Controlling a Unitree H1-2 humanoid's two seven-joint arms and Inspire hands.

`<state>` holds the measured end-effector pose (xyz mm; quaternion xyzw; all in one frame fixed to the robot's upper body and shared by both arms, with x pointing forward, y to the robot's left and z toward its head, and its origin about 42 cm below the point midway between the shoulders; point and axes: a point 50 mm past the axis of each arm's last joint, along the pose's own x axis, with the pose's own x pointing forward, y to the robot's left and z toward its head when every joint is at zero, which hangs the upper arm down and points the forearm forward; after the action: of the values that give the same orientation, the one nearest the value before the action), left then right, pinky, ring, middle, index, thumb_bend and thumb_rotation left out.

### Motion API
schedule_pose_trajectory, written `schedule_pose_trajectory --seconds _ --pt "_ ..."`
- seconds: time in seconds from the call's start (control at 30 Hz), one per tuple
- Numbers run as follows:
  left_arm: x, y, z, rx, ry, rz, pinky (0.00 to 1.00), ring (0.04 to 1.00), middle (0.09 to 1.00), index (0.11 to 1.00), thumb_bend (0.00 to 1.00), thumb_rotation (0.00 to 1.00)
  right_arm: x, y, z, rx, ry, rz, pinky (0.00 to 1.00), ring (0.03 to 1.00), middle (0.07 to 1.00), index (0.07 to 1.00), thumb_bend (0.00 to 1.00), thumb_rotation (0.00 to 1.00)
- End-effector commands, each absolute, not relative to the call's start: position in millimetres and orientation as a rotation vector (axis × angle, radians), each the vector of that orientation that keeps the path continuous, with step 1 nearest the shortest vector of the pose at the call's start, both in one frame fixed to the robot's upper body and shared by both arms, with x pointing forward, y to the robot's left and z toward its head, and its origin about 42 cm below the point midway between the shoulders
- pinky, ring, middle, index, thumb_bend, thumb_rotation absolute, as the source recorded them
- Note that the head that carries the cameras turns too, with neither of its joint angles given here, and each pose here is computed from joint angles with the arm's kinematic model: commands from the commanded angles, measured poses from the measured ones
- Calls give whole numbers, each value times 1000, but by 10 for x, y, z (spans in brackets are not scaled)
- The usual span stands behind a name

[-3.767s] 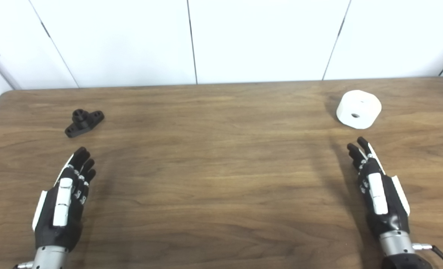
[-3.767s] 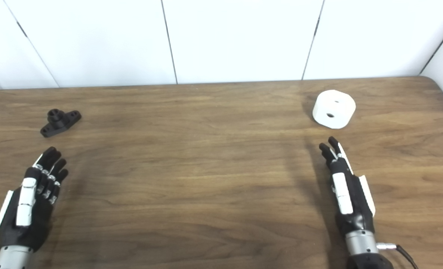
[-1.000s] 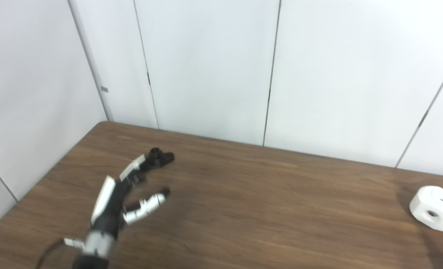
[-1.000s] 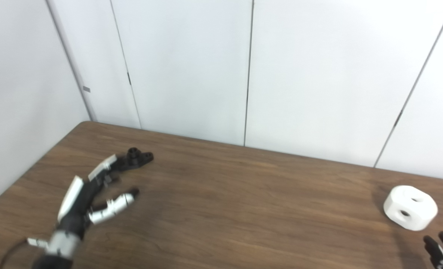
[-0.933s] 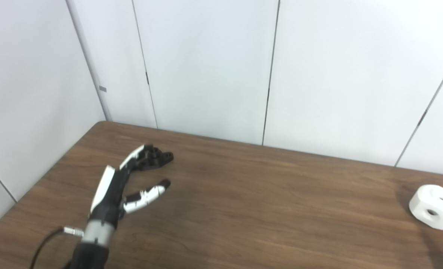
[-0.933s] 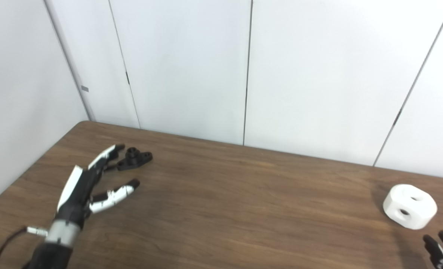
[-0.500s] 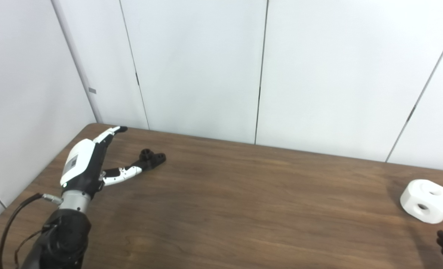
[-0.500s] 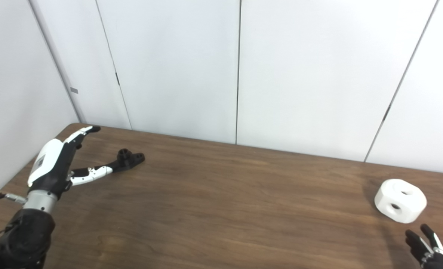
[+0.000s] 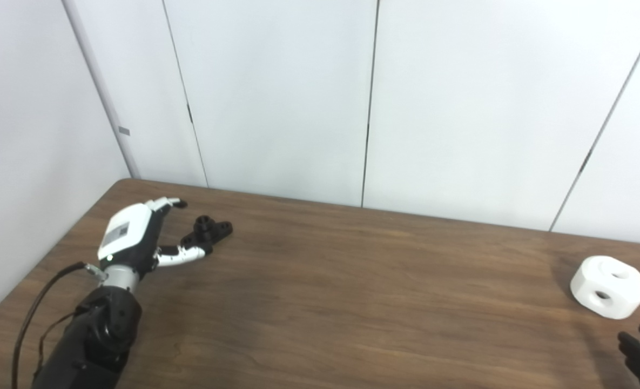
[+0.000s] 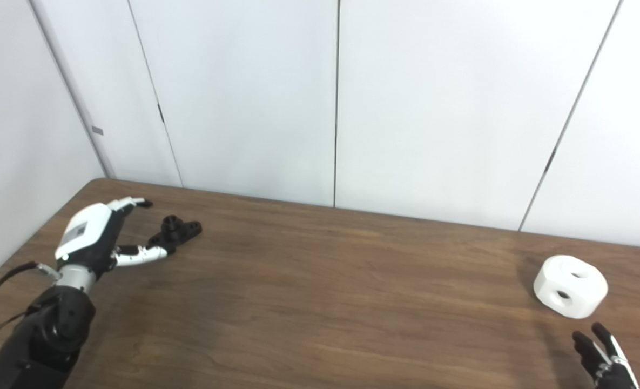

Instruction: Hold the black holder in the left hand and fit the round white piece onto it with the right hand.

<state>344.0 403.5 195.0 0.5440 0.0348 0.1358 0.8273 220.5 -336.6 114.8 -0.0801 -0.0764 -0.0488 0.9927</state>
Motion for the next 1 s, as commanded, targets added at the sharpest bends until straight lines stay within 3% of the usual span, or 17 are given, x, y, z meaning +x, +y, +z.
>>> schedule_pose_trajectory --seconds 0.0,0.3,0.63,0.97 --pt "3610 4068 2183 1209 4 350 939 935 899 798 930 412 2054 -3277 929 -112 -84 -110 943 913 892 942 536 999" --pt "3853 4115 1947 1301 146 346 979 957 924 819 922 491 2044 -3272 935 -89 -84 -106 949 905 885 939 533 978" --pt "4072 4173 1834 1289 179 428 969 952 914 803 906 435 2026 -3283 943 -100 -76 -110 926 902 879 933 548 980" --pt "4191 4187 1850 1258 207 399 954 948 907 791 899 464 2009 -3291 971 -94 -76 -100 934 903 882 943 533 984"
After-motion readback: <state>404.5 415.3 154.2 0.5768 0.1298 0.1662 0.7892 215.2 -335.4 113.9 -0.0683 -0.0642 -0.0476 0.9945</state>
